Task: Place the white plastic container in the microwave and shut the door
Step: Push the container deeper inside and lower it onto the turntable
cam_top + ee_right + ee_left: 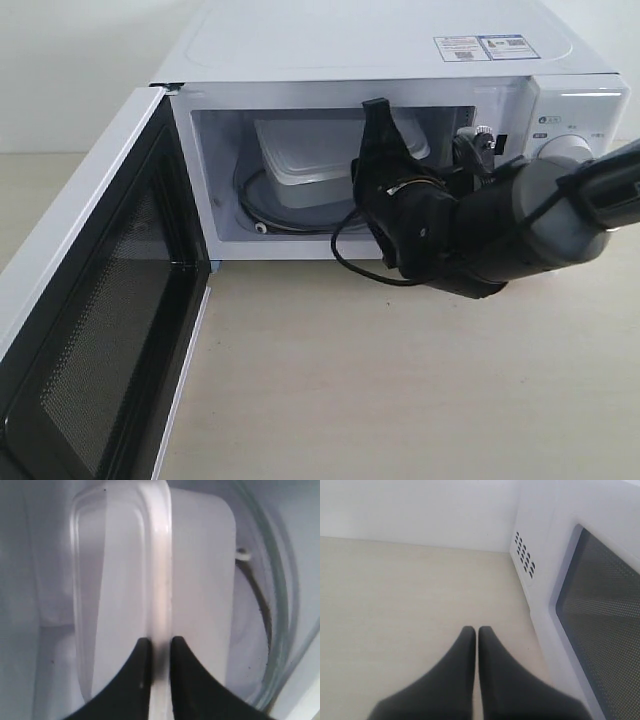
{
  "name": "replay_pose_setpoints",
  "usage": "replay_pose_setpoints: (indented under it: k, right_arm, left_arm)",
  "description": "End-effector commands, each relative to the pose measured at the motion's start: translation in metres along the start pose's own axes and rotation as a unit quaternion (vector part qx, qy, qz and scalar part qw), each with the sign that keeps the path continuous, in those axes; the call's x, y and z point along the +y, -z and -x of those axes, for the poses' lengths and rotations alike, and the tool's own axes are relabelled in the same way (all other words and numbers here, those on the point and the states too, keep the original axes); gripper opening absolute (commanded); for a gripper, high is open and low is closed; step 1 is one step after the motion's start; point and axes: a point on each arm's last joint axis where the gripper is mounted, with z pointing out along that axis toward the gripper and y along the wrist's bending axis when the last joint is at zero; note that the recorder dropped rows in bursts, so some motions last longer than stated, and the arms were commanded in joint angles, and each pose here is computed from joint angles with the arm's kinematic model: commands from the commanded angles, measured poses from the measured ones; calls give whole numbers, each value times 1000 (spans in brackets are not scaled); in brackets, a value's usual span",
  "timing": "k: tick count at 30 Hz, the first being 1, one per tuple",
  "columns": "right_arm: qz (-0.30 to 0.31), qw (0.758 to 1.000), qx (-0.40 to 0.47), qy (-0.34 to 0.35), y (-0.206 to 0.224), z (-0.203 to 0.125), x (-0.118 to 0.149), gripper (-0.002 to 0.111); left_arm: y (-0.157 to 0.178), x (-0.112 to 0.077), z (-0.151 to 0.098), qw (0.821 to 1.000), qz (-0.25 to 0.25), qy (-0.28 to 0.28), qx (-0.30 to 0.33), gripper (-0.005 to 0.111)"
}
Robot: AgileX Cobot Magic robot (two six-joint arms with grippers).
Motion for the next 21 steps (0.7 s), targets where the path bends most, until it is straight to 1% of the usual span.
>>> replay_pose_setpoints:
  k: [1, 8, 14, 21]
  right_arm:
    - [14, 1000, 10, 8, -13, -7, 4, 0]
    - [18, 1000, 13, 5, -28, -14, 5, 0]
    - [2, 1000, 17, -1, -28, -14, 2, 0]
    - [5, 1000, 23, 21, -30, -10, 2, 0]
  left_arm:
    - [0, 0, -1, 1000, 0, 5, 2, 4]
    - [0, 0, -1, 1000, 0, 5, 1, 4]
    - [0, 0, -1, 1000, 0, 5, 1, 4]
    - [0, 0, -1, 1000, 0, 5, 1, 4]
